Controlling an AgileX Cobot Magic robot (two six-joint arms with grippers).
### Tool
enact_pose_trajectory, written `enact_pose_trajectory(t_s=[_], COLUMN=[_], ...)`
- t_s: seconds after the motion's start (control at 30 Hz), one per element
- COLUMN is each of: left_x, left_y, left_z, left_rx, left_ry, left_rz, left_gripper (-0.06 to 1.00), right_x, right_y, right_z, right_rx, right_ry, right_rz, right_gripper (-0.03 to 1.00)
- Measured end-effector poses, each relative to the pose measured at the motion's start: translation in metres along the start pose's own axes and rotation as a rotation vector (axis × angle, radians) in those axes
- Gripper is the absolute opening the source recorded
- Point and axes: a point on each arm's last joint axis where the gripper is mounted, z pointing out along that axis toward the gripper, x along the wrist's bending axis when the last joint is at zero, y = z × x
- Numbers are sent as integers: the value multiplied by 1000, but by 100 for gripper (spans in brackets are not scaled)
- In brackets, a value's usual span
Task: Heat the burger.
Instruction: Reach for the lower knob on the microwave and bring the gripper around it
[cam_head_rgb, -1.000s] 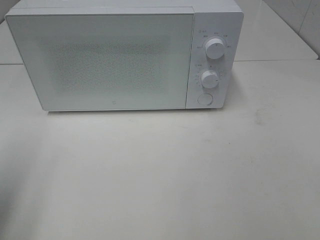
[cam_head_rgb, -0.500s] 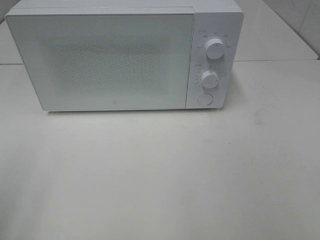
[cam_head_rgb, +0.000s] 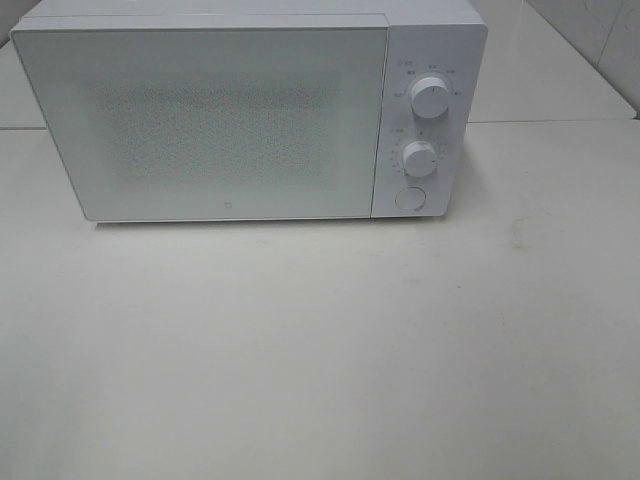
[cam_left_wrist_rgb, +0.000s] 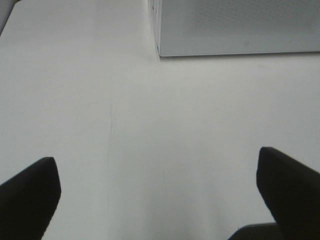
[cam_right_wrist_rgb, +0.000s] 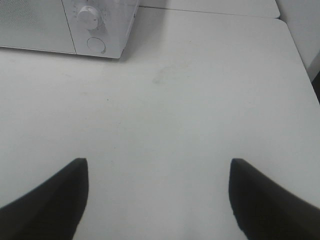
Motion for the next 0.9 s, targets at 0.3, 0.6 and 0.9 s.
enact_pose_trajectory(t_s=[0.3,0.6,0.9], left_x=[-1,-1,-1], left_y=[-7,-7,-7], left_z=[-11,-11,-11], left_rx=[-80,-81,-81], left_ry=[1,1,1], left_rz=[10,10,10], left_gripper=[99,99,99], right_x=[0,0,0], right_y=[0,0,0], right_z=[0,0,0], right_rx=[0,0,0], right_ry=[0,0,0], right_rz=[0,0,0], right_gripper=[75,75,75])
